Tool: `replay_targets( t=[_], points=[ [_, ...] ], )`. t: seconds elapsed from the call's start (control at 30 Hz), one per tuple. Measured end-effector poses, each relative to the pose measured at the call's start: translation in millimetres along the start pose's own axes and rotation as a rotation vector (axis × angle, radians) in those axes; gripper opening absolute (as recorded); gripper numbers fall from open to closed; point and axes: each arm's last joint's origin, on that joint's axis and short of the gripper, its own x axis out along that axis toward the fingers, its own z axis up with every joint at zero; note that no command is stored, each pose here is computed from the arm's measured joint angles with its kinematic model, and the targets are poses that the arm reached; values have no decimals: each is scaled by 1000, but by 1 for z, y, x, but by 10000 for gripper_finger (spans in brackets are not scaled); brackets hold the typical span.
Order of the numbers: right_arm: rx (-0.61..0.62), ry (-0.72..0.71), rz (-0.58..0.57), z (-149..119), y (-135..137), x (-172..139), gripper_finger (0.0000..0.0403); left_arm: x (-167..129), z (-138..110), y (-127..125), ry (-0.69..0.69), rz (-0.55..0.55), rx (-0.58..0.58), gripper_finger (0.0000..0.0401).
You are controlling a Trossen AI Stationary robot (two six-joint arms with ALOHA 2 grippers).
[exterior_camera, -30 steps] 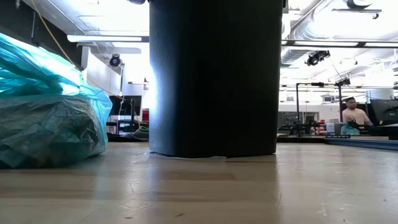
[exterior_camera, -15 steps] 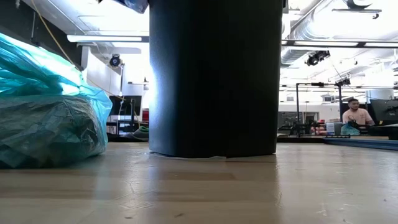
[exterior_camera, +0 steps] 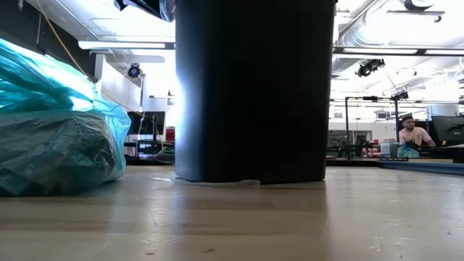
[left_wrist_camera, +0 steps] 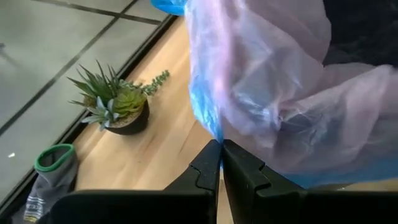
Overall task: Place trash/remove bag and relplace
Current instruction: Put the pink trash bag into the trash bin
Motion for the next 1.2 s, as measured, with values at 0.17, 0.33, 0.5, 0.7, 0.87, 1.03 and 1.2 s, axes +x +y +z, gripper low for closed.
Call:
replay_targets(
  t=[0.17,0.33,0.5,0.7,0.87,1.03,1.2],
  points=[
    [-58,123,-63,-8,19,36,0,9,-1,-7,29,-24,16,0],
    [-59,180,-150,-12,23,57,0,17,-4,-14,61,-34,36,0],
    [-34,188,-219,-13,23,60,0,27,-7,-19,88,-16,59,0],
    [9,195,-216,-15,23,61,0,43,-9,-18,130,42,79,0],
    [71,254,-169,-21,21,61,0,56,-12,-17,167,88,92,0],
    [83,256,-149,-22,25,60,0,58,-12,-18,166,94,84,0],
    [117,256,-101,-21,26,60,1,54,-11,-17,154,89,40,2]
  ],
)
